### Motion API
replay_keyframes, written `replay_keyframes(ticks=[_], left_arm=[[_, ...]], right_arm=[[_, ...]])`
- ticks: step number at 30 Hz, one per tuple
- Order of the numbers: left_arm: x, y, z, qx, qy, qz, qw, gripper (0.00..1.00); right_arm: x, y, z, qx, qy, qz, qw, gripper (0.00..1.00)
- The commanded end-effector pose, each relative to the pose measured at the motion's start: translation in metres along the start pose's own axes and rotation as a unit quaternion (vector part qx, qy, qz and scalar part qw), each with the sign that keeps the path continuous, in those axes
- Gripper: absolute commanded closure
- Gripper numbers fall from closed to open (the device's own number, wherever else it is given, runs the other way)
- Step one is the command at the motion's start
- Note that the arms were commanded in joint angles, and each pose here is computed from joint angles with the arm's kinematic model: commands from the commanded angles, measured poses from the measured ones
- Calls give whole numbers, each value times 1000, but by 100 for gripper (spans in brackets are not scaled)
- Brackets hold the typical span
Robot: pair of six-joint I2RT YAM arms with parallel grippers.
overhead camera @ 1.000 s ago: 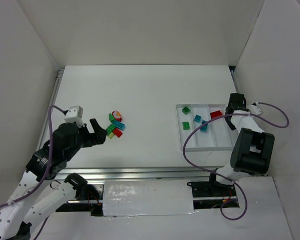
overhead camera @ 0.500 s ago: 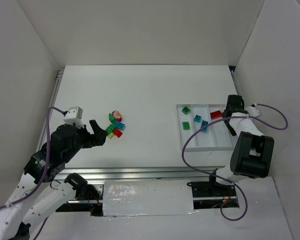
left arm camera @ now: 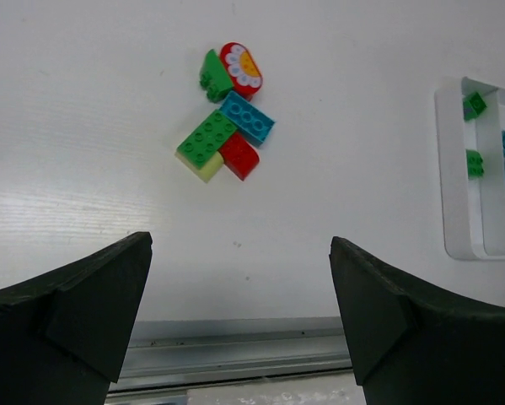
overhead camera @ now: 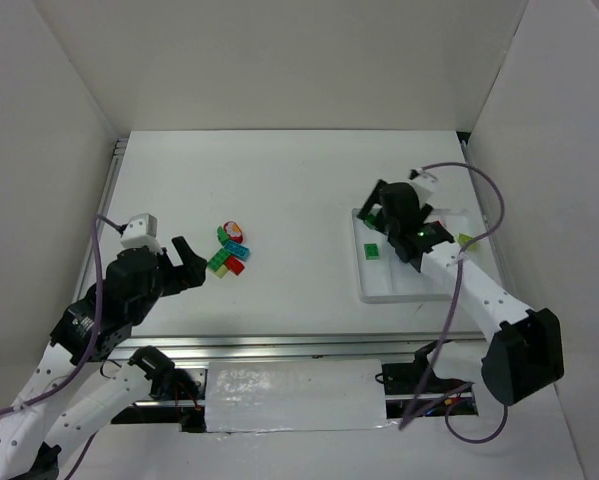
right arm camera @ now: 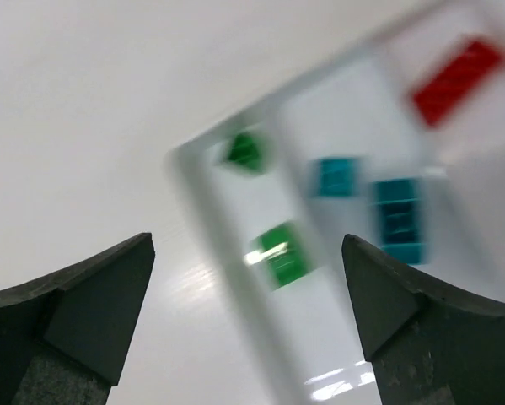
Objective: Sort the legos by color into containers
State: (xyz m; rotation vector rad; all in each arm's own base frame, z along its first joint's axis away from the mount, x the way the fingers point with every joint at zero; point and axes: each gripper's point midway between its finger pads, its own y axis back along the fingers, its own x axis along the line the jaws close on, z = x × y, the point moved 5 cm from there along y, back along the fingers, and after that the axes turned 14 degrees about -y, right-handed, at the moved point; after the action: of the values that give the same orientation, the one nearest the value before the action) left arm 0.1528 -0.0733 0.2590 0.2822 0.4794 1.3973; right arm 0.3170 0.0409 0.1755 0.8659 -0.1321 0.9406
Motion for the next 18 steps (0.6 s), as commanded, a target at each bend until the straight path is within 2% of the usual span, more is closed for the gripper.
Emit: replay_keyframes(ticks=[1, 3, 4, 5, 8, 12, 13, 15, 18], left_arm=[[17, -2, 2, -4, 40, 83, 996, 0], [23, -2, 3, -7, 59, 116, 991, 0], [28, -2, -2, 4, 62, 136, 989, 0], [32, -1, -4, 4, 72, 152, 986, 0], [38, 5, -2, -7, 92, 174, 980, 0], [34, 9, 1, -33, 89, 135, 986, 1], [33, 11, 2, -39, 91, 125, 987, 1], [32, 13, 3, -42, 88, 119, 988, 0], [29, 11, 2, -39, 81, 109, 990, 1]], right_arm=[[78, 65, -38, 42, 81, 180, 979, 0], [106, 78, -81, 108, 144, 228, 957, 1], [120, 97, -113, 156, 192, 277, 929, 0], [135, 108, -150, 225, 263, 343, 873, 0], [154, 127, -222, 267, 388, 367, 802, 0], [176, 127, -279, 277, 470, 365, 755, 12], [174, 116, -295, 284, 485, 353, 748, 13], [193, 118, -299, 279, 483, 365, 745, 18], [201, 111, -313, 283, 494, 368, 735, 19]])
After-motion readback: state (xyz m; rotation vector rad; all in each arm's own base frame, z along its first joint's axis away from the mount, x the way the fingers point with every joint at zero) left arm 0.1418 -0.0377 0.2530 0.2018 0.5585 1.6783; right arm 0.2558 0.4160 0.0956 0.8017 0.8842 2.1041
